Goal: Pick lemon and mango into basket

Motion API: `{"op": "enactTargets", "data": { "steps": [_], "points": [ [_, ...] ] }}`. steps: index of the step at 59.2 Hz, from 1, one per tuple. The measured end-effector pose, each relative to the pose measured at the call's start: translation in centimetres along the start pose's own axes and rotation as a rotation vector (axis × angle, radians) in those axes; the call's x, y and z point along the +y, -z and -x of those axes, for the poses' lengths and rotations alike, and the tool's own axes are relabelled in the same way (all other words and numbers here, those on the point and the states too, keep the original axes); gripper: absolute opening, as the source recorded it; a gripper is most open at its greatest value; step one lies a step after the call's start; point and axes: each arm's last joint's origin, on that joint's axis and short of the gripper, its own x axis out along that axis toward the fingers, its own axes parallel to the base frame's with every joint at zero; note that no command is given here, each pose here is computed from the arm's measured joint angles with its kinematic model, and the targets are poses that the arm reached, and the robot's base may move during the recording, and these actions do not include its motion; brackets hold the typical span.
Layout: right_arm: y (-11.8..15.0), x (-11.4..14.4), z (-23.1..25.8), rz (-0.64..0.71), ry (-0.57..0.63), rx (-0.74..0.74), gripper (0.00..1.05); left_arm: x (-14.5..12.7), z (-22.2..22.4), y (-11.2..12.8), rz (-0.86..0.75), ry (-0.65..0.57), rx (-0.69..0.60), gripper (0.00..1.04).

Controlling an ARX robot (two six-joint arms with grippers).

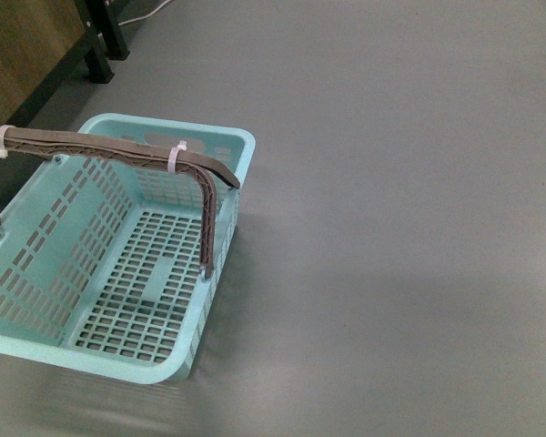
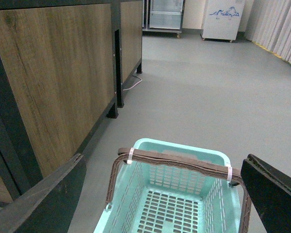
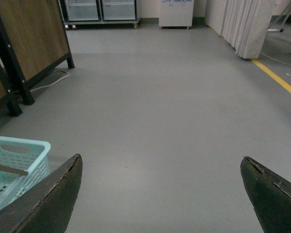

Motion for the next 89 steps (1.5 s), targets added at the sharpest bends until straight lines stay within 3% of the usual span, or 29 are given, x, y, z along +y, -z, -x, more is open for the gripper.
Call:
{"op": "enactTargets", "data": {
  "steps": [22,26,29,34,40,47,54,69,89],
  "points": [
    [0.0,0.0,0.0,0.000,0.000,0.000,0.96,0.0,0.0,0.1,0.012,-0.021,0.014,0.98],
    [0.0,0.0,0.0,0.000,0.001,0.000,0.96,-0.1,-0.2,0.2,0.093,-0.212,0.185,0.98],
    [0.0,0.0,0.0,0.000,0.000,0.000,0.96,-0.1,-0.7,0.4,0.142,-0.314,0.242,0.98],
    [0.0,0.0,0.0,0.000,-0.001,0.000,0.96,-0.1,-1.7,0.3,0.266,-0.354,0.239,0.98],
    [0.0,0.0,0.0,0.000,-0.002,0.000,0.96,0.2,-4.2,-0.2,0.503,-0.282,0.232,0.98],
    [0.0,0.0,0.0,0.000,-0.002,0.000,0.96,0.7,-9.7,1.8,0.915,-0.210,0.309,0.98],
    [0.0,0.0,0.0,0.000,-0.002,0.000,0.96,0.0,-14.3,4.8,1.113,-0.239,0.378,0.98],
    [0.0,0.0,0.0,0.000,-0.002,0.000,0.96,-1.7,-21.2,11.4,1.302,-0.295,0.537,0.98],
    [0.0,0.0,0.0,0.000,-0.002,0.000,0.96,-2.8,-28.8,12.6,1.362,-0.236,0.495,0.98]
  ]
}}
